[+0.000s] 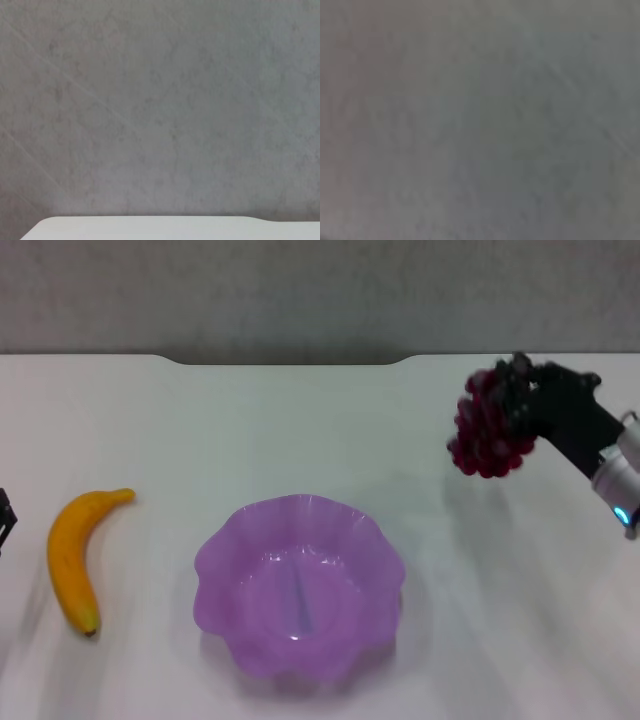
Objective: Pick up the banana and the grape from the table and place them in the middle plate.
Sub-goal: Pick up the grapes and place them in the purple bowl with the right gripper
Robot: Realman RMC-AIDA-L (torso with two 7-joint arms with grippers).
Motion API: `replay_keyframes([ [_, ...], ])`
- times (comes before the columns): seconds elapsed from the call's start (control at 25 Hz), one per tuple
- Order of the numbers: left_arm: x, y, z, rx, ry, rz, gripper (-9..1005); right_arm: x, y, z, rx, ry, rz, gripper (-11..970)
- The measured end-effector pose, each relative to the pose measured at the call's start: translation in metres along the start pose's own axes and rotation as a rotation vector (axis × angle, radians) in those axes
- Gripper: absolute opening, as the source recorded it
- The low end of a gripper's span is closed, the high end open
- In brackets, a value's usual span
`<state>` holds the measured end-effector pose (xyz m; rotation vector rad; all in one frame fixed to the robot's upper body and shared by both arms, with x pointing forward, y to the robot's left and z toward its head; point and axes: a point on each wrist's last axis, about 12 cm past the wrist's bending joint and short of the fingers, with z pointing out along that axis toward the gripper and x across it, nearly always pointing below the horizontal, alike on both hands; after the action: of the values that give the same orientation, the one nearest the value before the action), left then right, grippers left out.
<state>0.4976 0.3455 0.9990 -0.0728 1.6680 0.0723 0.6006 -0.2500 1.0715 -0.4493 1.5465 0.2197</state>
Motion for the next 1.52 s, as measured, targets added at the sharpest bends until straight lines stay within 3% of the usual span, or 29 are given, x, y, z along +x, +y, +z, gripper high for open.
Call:
replay_keyframes([
  [0.36, 0.004, 0.002, 0.002, -0.014, 0.042, -0.005, 868, -0.039, 0.029, 0.019, -0.157, -0.126, -0.117, 168],
  [0.64, 0.003, -0.001, 0.004, -0.005, 0.044, -0.005, 868, -0.045, 0.071, 0.025, -0.371, -0.119, -0.124, 164],
  [0.84, 0.004, -0.002, 0.004, -0.005, 0.044, -0.005, 868, -0.032, 0.091, 0.021, -0.48, -0.049, -0.12, 161],
  [1.24, 0.003, -0.003, 0.005, 0.001, 0.041, -0.004, 867, 0.002, 0.089, 0.015, -0.523, 0.124, -0.087, 158],
  [1.52, 0.001, -0.005, 0.007, 0.009, 0.036, -0.005, 867, 0.005, 0.092, 0.02, -0.503, 0.175, -0.112, 157],
])
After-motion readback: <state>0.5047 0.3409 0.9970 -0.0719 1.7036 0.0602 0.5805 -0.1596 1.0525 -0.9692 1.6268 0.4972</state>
